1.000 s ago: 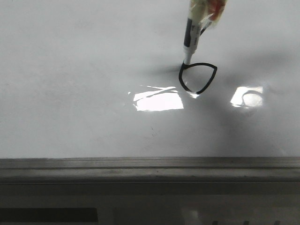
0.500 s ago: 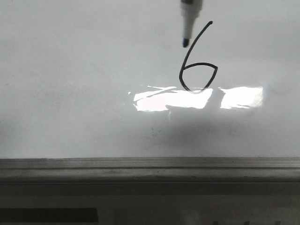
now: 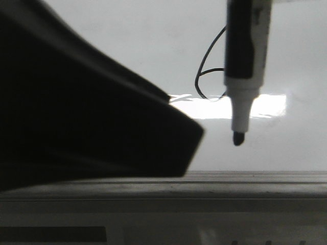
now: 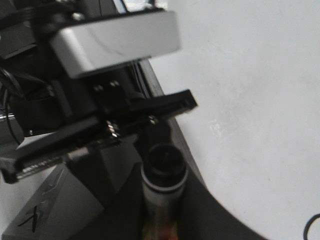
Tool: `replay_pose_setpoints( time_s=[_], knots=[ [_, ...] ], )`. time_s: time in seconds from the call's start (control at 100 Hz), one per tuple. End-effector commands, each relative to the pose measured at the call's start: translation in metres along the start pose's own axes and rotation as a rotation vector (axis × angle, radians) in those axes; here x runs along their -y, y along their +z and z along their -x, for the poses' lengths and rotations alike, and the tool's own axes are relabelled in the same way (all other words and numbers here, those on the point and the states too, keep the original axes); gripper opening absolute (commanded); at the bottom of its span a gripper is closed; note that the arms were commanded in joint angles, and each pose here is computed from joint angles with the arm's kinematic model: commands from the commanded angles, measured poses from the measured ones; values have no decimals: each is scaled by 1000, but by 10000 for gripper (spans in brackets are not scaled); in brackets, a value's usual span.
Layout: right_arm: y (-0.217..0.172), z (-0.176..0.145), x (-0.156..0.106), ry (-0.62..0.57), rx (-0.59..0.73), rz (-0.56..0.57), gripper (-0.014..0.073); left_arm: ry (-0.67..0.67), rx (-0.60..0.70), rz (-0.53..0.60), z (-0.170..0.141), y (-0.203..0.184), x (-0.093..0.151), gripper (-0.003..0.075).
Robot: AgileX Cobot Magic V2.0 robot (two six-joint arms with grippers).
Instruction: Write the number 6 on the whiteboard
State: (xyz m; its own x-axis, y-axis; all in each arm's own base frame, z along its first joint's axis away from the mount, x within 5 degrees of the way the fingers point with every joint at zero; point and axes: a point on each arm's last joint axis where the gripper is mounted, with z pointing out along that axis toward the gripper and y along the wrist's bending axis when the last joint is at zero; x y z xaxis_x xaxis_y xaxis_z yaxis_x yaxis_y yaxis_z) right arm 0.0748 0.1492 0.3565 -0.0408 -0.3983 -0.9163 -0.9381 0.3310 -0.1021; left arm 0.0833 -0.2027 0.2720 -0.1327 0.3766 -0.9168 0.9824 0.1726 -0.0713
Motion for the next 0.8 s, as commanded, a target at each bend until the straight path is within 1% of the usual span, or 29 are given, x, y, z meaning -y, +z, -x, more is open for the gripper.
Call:
replay_pose_setpoints(
  time_s=[0.0,0.12,0.36,0.43,0.55,0.66,0.73,0.79],
  knots=[
    [-8,19,-2,-10,120,-8,-44,-7,80,-60,23,5,3,301],
    [-7,20,-6,-39,127,9,-44,-3,108,-70,29,9,1,301],
    [-7,21,-6,-44,131,8,-44,-2,115,-67,30,9,1,301],
    [-8,20,-5,-76,126,-7,-44,-2,122,-73,31,8,2,301],
    [-12,20,-1,-157,122,-54,-43,47,154,-88,35,-5,8,301],
    [-23,21,2,-156,154,-87,-43,99,179,-45,36,-20,11,301],
    [-29,22,3,-155,177,-103,-43,162,176,1,35,-27,10,301],
    [-34,24,3,-156,202,-111,-43,199,170,15,35,-29,9,301]
  ],
)
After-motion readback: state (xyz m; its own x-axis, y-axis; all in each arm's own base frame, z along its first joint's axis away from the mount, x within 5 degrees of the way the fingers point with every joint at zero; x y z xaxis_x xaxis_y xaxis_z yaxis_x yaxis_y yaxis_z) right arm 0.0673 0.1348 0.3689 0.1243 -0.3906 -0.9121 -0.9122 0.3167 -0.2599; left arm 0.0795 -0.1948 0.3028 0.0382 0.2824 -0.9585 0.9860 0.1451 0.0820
